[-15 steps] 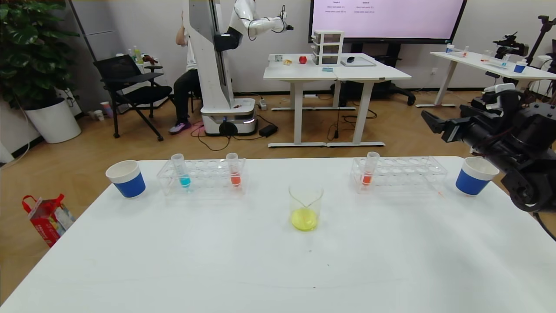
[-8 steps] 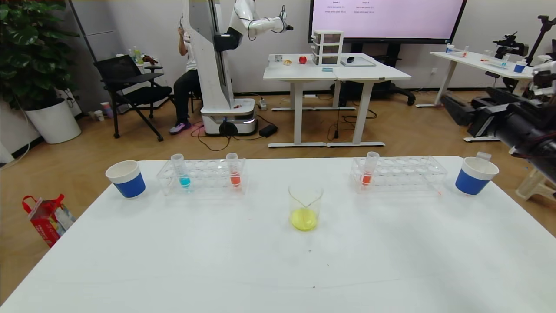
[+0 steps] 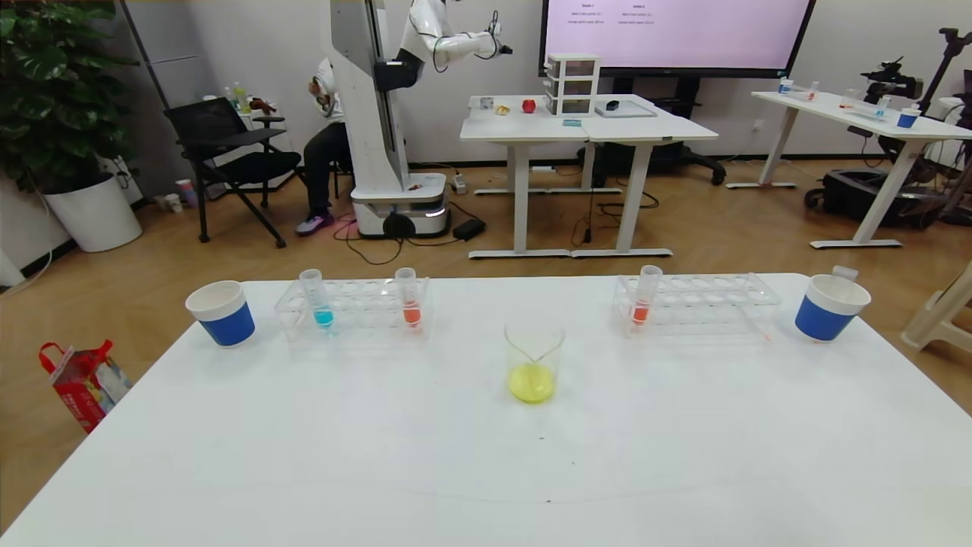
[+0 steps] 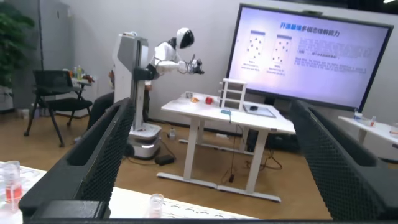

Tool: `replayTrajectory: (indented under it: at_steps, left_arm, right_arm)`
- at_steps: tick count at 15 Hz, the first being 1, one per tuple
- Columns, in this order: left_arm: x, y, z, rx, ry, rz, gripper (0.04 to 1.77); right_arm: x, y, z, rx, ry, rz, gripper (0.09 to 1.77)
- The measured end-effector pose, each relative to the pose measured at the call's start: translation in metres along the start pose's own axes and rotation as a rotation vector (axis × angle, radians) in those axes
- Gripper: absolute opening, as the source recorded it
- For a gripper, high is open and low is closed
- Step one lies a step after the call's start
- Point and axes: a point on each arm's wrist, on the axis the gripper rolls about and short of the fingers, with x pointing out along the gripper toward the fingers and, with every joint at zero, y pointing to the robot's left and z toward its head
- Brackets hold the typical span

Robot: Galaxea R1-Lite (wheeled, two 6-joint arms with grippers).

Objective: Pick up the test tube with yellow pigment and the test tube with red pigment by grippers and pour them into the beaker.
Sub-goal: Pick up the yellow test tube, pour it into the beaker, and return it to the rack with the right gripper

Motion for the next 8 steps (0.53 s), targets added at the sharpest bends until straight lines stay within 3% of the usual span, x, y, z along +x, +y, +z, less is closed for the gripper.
replayTrajectory:
  at_steps: [4, 8]
  left_arm:
    - [0.0, 0.0, 0.0, 0.0, 0.0, 0.0, 1.75]
    - [0.0, 0.0, 0.0, 0.0, 0.0, 0.0, 1.75]
  right_arm:
    - [-0.07, 0.016, 0.019, -0.011, -0.046, 0.015, 1.74]
    - [-0.137, 0.031, 0.021, 0.0, 0.01, 0.037, 1.74]
